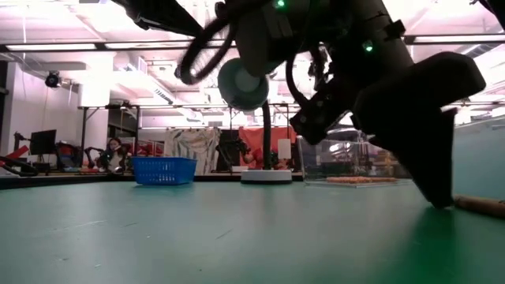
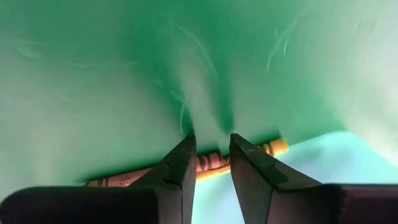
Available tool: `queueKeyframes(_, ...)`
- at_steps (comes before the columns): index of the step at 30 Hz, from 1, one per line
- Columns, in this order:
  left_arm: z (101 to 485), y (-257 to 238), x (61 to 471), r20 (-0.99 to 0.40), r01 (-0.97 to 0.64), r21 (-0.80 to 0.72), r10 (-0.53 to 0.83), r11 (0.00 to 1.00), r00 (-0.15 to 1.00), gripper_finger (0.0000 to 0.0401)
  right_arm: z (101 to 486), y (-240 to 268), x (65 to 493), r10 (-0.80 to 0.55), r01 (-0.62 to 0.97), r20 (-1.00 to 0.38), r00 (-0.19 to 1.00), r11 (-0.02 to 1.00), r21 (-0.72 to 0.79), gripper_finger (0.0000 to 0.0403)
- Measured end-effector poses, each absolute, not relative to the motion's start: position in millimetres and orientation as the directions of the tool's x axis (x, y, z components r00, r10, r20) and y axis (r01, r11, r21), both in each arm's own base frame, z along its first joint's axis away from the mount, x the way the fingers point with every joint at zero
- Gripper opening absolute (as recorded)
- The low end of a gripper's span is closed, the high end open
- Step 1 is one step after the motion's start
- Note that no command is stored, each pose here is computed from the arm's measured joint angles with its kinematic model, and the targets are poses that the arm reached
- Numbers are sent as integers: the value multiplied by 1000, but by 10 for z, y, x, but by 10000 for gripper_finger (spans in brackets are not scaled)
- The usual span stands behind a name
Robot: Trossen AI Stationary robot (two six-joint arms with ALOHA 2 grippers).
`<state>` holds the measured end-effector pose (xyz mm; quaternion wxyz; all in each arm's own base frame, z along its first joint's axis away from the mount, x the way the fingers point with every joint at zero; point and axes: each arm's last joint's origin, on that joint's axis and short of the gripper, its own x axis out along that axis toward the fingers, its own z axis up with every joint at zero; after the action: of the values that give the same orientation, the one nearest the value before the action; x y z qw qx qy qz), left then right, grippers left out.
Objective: Sort crayons
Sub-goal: Put the brown crayon into the blue bin
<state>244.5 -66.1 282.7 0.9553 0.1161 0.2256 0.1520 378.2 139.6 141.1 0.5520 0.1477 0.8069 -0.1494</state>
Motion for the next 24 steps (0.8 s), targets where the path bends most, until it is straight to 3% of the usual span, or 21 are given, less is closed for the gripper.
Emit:
queueKeyframes(3, 2826, -661, 2445, -395, -238, 290, 343, 927, 852, 66, 1470, 1399, 3831, 71, 295, -946, -317, 955, -27, 82)
queueKeyframes(6, 2826, -661, 2445, -396, -238, 290, 343, 927, 852, 66, 1534, 1485, 3824, 72, 59, -948, -309, 997, 57, 82)
queueKeyframes(12, 2826, -660, 2444, -396, -235, 297, 343, 926, 852, 66, 1568, 1753, 3715, 48, -234, -948, -314, 964, 126, 99)
queueKeyframes(24, 2823, -660, 2444, -396, -235, 297, 343, 925, 852, 66, 1551, 1968, 3612, -28, -333, -957, -288, 940, 73, 166)
